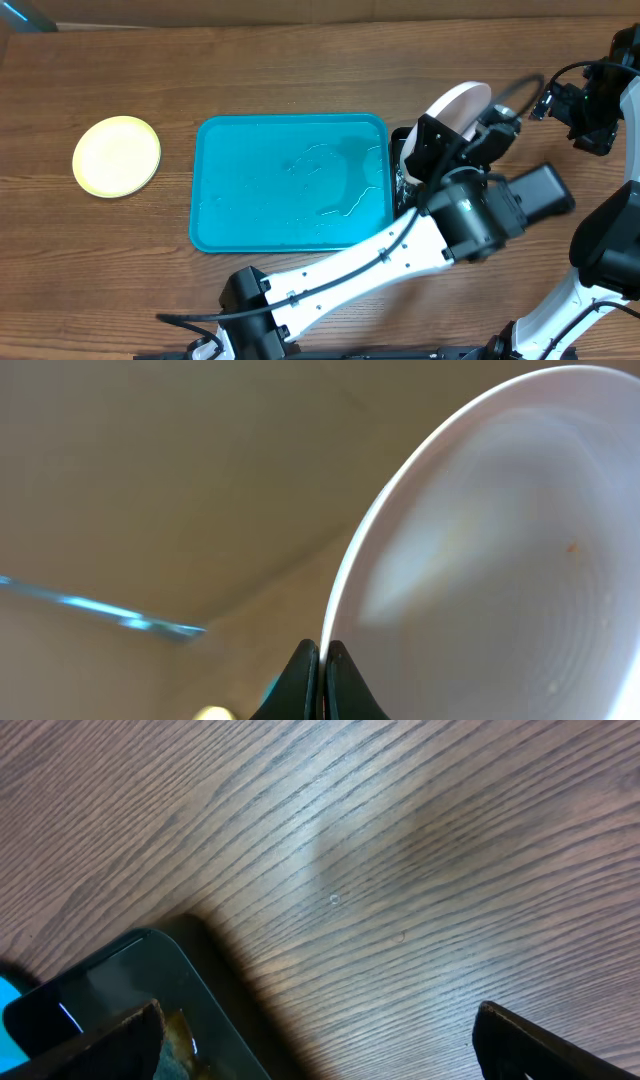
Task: Clean dirty plates on tray and stack at the side
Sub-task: 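Lift the white plate with the left gripper and stack it on the yellow plate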
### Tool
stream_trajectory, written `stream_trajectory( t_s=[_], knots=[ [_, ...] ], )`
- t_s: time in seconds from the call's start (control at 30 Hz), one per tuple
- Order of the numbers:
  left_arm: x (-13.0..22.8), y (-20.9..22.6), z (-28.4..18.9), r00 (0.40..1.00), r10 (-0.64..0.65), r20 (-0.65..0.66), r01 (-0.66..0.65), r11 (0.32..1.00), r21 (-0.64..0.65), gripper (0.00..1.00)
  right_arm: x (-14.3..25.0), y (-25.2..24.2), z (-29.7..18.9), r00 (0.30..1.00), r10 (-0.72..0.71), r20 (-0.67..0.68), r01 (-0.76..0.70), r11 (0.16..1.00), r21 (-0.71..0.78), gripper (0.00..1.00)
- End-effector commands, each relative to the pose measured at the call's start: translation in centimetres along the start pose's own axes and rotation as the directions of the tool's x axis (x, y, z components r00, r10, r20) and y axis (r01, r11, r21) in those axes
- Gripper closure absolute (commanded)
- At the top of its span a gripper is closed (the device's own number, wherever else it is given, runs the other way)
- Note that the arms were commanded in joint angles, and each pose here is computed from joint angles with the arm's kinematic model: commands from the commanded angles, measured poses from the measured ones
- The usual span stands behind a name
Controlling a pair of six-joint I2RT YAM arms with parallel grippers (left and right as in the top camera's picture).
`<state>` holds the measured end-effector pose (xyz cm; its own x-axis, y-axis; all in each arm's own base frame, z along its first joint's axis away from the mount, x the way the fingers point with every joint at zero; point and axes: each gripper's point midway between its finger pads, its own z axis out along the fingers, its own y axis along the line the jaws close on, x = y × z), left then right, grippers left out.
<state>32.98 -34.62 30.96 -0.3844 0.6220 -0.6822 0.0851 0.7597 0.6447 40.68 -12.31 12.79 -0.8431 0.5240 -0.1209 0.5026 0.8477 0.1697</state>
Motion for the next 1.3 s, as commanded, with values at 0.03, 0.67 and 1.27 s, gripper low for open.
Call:
stream_trajectory(
  t_s=[0.03, 0.67, 1.27],
  knots=[
    [2.0, -2.4, 4.0, 0.976, -0.094, -0.195, 0.156, 0.93, 0.333, 0.96, -0.3, 0.3, -1.0, 1.0, -0.003, 0.029, 0.003, 1.0, -0.006, 0.0],
    [24.2, 25.0, 24.4, 0.431, -0.606, -0.668, 0.756, 0.647, -0.1, 0.96, -0.3, 0.3, -1.0, 1.0, -0.003, 0.029, 0.003, 1.0, -0.006, 0.0],
    [49.5, 38.4, 20.5, -0.086, -0.85, -0.52, 0.688, 0.327, -0.648, 0.96, -0.3, 0.3, -1.0, 1.0, -0.003, 0.029, 0.003, 1.0, -0.006, 0.0]
  ],
)
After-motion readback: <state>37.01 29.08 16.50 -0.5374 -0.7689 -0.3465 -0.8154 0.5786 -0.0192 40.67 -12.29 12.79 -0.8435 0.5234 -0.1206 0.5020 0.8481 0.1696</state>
